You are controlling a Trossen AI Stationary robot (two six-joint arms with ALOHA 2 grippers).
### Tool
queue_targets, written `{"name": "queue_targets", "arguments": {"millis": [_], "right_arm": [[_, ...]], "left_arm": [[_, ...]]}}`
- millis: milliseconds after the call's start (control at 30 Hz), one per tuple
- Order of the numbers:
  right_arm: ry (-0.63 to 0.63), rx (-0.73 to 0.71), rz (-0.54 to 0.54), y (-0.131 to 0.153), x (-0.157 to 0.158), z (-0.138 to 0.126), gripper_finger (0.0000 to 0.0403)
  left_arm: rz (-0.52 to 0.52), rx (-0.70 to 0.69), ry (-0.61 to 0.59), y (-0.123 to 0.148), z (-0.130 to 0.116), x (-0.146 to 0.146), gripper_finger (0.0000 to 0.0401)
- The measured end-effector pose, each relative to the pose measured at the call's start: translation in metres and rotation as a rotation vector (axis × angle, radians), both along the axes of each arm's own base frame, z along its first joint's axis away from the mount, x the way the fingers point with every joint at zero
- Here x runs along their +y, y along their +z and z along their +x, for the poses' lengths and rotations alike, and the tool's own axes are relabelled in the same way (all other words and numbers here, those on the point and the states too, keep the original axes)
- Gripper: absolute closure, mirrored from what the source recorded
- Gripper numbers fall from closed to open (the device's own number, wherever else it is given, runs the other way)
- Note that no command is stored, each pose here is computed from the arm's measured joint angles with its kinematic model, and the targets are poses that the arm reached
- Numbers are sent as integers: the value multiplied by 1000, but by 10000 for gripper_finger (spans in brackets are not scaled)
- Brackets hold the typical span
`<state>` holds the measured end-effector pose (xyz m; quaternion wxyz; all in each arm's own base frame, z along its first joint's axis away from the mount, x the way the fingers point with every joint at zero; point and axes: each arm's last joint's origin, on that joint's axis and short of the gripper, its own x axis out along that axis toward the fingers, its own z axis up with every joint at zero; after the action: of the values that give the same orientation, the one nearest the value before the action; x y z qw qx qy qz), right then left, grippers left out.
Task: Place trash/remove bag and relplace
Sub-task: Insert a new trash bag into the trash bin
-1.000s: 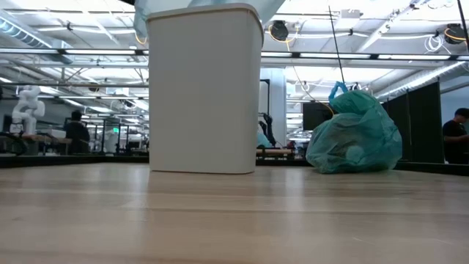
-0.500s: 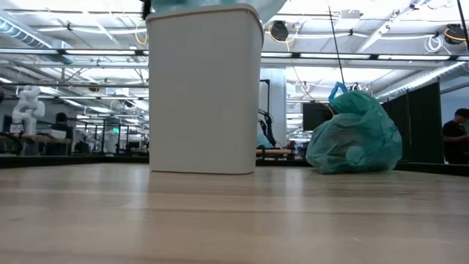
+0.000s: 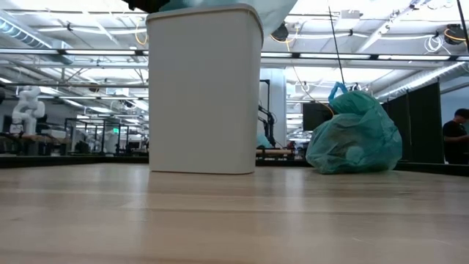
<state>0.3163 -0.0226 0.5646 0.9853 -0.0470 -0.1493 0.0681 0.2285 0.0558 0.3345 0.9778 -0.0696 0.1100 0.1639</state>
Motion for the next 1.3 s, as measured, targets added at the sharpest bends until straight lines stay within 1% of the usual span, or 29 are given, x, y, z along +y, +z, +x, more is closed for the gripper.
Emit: {"name": "queue_targets", "arguments": {"millis": [133,200,300,400,533,600,700,800,900,967,1100,1300], "right_arm": [[-18,36,-19,-8,-7,10,403],[-10,56,-24,-15,-10,18,403],[59,77,-46,-24,-15,32,403],[99,79,-91,-33,-22,44,403],[167,42,-147,-39,-36,54,403],[212,5,-183,-38,-43,53,403],[238,-79,-250,-32,-51,50,403],[223,-147,-307,-26,-60,45,403],[215,-156,-341,-27,-70,44,403],[228,-136,-334,-32,-78,48,403],[297,-104,-311,-47,-91,61,403],[381,-198,-309,-51,-106,68,403]], "left_arm": [[23,58,98,-3,-6,2,401],[30,73,123,-3,-9,2,401],[51,97,137,-4,-11,2,401],[56,97,137,-2,-11,2,401],[86,47,131,14,-17,0,401],[110,0,124,27,-22,-2,401],[144,-34,120,39,-32,-5,401],[151,-74,124,47,-41,-7,401],[151,-84,125,49,-46,-8,401],[144,-69,120,47,-46,-8,401],[110,-10,95,32,-29,-5,401],[84,3,5,15,-3,-2,401]]}}
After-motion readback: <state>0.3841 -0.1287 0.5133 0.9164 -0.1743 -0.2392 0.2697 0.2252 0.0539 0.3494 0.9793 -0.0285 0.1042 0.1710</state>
